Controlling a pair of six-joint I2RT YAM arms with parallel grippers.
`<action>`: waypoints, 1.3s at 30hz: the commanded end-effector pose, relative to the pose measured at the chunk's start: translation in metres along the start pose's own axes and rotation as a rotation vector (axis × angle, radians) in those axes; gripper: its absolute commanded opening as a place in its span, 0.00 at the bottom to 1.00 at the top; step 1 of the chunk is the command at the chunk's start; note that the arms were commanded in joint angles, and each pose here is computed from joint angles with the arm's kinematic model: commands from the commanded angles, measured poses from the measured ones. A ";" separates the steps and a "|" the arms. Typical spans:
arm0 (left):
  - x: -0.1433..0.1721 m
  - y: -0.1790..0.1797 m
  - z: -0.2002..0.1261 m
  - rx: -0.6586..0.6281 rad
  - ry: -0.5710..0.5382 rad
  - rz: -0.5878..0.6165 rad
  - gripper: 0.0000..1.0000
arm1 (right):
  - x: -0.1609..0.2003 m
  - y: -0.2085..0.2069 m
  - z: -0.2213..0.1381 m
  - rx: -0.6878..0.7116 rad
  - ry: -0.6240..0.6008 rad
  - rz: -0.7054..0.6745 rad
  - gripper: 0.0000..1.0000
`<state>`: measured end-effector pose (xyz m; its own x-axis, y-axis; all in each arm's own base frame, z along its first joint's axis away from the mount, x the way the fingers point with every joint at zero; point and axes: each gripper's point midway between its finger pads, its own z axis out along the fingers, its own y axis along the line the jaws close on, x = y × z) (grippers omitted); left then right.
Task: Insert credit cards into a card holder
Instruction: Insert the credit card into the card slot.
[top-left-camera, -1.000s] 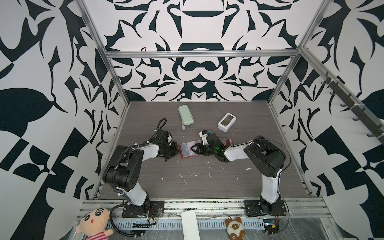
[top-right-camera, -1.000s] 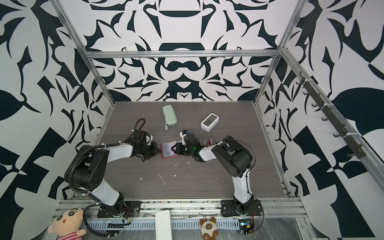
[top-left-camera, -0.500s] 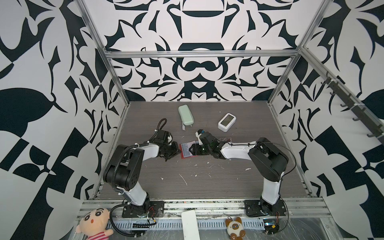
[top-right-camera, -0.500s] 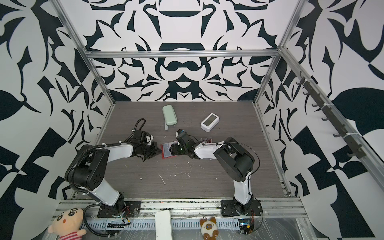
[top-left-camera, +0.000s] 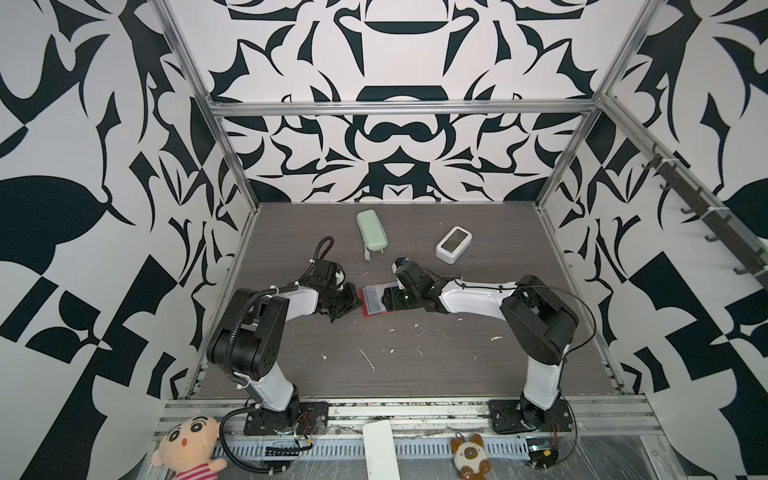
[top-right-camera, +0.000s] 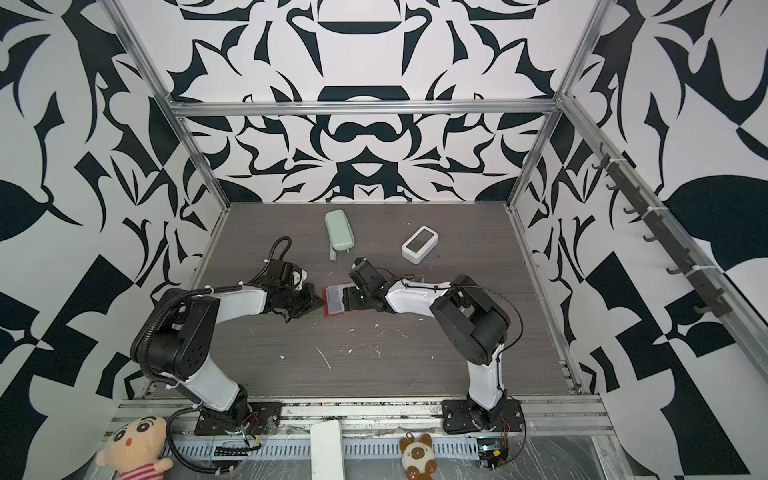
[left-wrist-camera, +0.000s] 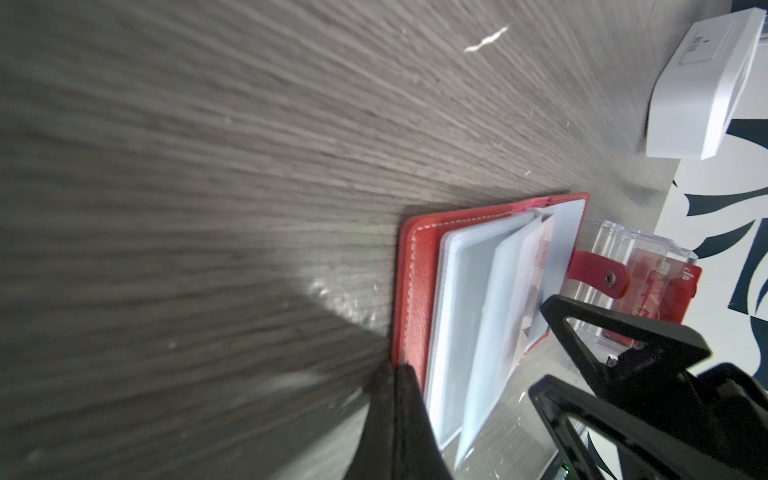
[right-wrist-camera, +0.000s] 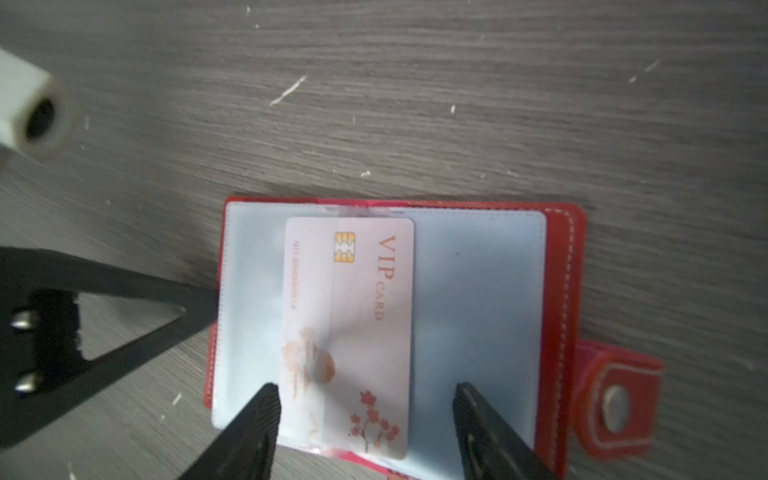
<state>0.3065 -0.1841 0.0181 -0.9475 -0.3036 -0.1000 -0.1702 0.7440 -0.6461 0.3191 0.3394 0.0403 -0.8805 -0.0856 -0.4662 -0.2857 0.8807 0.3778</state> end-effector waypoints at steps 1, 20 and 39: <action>0.021 0.034 0.008 -0.116 0.070 -0.054 0.00 | -0.013 0.008 -0.014 0.011 -0.013 -0.047 0.66; 0.022 0.032 0.009 -0.110 0.079 -0.051 0.00 | -0.024 -0.016 -0.005 0.229 0.074 -0.154 0.00; 0.022 0.031 0.008 -0.106 0.082 -0.052 0.00 | -0.004 -0.018 0.017 0.205 0.160 -0.149 0.00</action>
<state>0.3067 -0.1861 0.0182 -0.9514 -0.2925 -0.0963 -0.1621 0.7417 -0.6508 0.3390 0.3276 0.0268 -0.8806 -0.2586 -0.3970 -0.3303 0.9358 0.1232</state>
